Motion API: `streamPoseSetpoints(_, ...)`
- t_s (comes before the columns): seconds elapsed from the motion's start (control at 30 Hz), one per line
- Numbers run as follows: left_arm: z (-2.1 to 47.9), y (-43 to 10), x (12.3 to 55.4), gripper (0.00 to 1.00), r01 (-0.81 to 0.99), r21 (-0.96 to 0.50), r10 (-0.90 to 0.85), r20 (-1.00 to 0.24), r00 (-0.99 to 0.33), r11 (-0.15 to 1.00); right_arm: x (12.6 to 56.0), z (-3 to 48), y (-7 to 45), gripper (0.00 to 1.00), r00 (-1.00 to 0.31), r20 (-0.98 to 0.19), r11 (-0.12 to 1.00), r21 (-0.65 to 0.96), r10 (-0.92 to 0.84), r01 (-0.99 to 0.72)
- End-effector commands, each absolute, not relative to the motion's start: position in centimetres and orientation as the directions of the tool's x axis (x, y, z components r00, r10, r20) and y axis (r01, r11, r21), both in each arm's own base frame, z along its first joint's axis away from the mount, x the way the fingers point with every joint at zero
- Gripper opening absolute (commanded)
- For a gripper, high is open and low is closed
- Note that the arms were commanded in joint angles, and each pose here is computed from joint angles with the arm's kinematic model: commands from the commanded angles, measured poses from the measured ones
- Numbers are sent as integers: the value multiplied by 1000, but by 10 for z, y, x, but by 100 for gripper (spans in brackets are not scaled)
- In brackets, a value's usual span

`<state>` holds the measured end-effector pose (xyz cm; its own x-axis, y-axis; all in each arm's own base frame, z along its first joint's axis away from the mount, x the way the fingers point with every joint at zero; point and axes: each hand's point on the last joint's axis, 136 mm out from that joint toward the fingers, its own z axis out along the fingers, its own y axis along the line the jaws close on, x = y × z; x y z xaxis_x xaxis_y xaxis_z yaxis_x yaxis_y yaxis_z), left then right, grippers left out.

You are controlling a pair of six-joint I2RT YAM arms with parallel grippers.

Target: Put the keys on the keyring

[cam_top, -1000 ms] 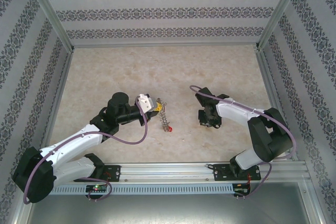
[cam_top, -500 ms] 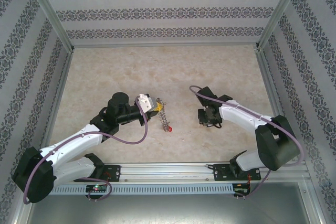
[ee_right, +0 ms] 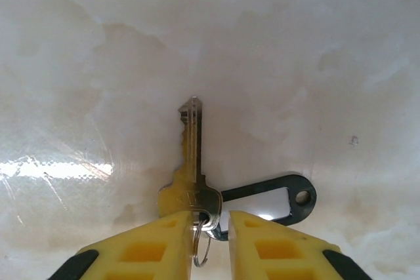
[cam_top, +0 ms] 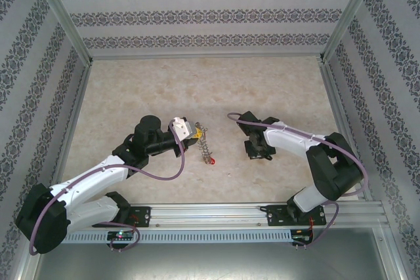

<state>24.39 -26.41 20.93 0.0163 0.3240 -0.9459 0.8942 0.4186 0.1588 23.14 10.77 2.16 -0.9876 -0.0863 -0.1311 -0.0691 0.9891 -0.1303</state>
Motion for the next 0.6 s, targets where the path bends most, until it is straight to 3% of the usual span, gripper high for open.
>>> streamPoseSetpoints(0.0, 231, -269, 242, 0, 891, 186, 282, -957, 69, 414, 232, 26, 103, 20, -987, -126, 981, -179, -96, -73)
streamPoseSetpoints(0.57, 232, -268, 242, 0, 890, 185, 283, -957, 66, 416, 223, 18, 108, 16, -994, -77, 988, -138, -76, -65)
